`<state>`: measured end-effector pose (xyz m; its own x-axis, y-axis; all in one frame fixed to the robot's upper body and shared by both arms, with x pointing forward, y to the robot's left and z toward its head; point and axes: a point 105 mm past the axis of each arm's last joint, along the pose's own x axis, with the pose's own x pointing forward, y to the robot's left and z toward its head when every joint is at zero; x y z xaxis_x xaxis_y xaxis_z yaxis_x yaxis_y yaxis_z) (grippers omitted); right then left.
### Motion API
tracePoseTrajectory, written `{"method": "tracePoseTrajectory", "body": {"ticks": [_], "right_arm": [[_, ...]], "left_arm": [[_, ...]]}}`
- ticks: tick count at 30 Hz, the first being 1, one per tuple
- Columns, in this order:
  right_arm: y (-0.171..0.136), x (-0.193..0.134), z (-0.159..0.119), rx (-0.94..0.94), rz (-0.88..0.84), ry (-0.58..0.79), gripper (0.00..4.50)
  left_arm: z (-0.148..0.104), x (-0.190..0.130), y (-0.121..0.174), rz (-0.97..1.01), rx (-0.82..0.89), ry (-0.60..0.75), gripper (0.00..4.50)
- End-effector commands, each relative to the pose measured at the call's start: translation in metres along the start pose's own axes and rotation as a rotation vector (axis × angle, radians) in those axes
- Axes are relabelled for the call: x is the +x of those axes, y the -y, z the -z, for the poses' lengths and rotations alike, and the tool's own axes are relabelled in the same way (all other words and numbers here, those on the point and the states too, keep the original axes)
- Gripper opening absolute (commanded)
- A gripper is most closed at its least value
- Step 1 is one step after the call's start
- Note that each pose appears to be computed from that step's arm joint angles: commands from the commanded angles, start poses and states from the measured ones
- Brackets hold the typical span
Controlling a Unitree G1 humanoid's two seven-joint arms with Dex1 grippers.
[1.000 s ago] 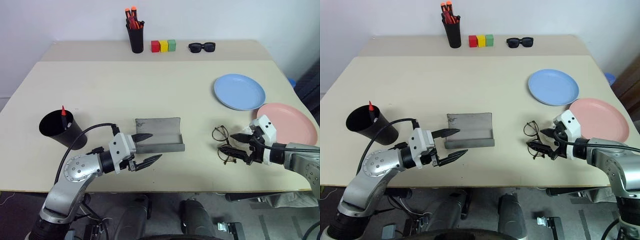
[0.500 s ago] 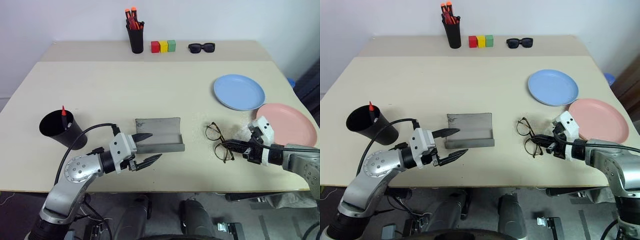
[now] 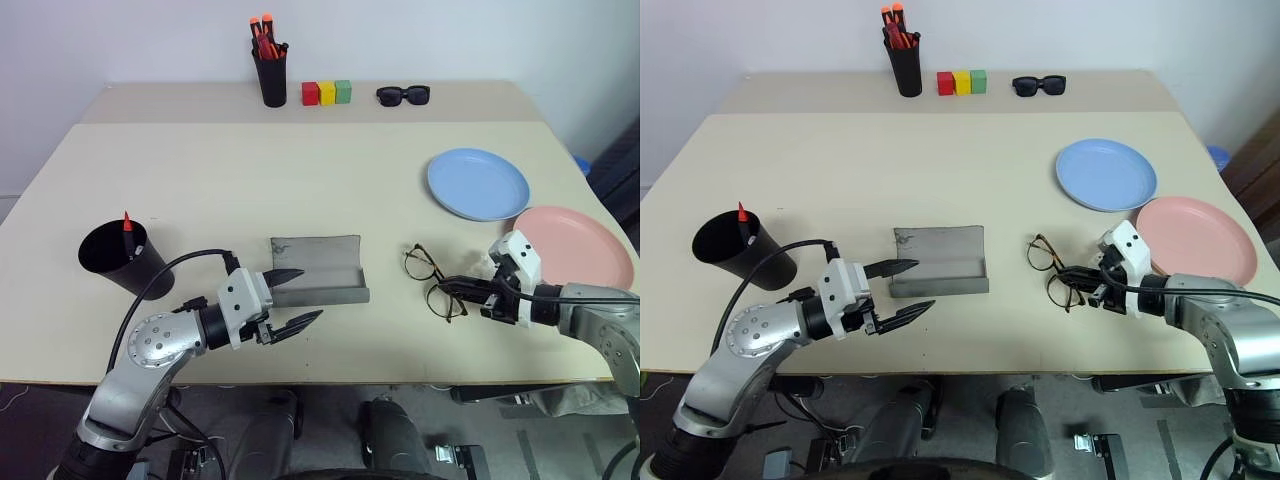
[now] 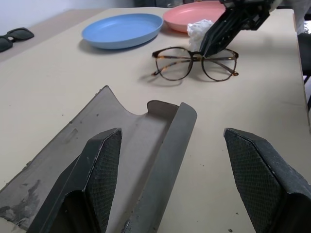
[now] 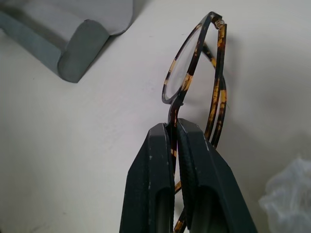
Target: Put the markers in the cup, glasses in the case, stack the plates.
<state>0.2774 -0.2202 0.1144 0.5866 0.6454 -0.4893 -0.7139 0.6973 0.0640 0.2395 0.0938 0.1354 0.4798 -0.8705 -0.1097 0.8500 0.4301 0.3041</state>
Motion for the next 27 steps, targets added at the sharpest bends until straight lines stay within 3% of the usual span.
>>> {"method": "tracePoseTrajectory", "body": {"ticks": [1, 5, 18, 21, 26, 27], "right_arm": [[0.008, 0.001, -0.007, -0.037, 0.024, -0.003, 1.6], [0.016, 0.004, -0.013, -0.04, 0.042, 0.0, 3.62], [0.02, 0.004, -0.011, -0.015, 0.025, -0.028, 3.62], [0.019, 0.005, -0.009, -0.003, 0.02, -0.03, 2.81], [0.016, 0.006, -0.007, 0.007, 0.008, -0.037, 0.28], [0.015, 0.006, -0.007, 0.007, 0.006, -0.038, 0.02]], "left_arm": [[-0.007, 0.0, 0.002, 0.003, 0.029, 0.027, 3.46], [-0.007, 0.001, 0.004, 0.0, 0.028, 0.026, 3.46], [-0.006, 0.002, 0.008, -0.006, 0.025, 0.026, 3.46], [-0.005, 0.002, 0.008, -0.005, 0.024, 0.027, 3.46], [-0.004, 0.002, 0.008, -0.003, 0.022, 0.025, 3.46], [-0.003, 0.002, 0.009, -0.003, 0.022, 0.024, 3.46]]}}
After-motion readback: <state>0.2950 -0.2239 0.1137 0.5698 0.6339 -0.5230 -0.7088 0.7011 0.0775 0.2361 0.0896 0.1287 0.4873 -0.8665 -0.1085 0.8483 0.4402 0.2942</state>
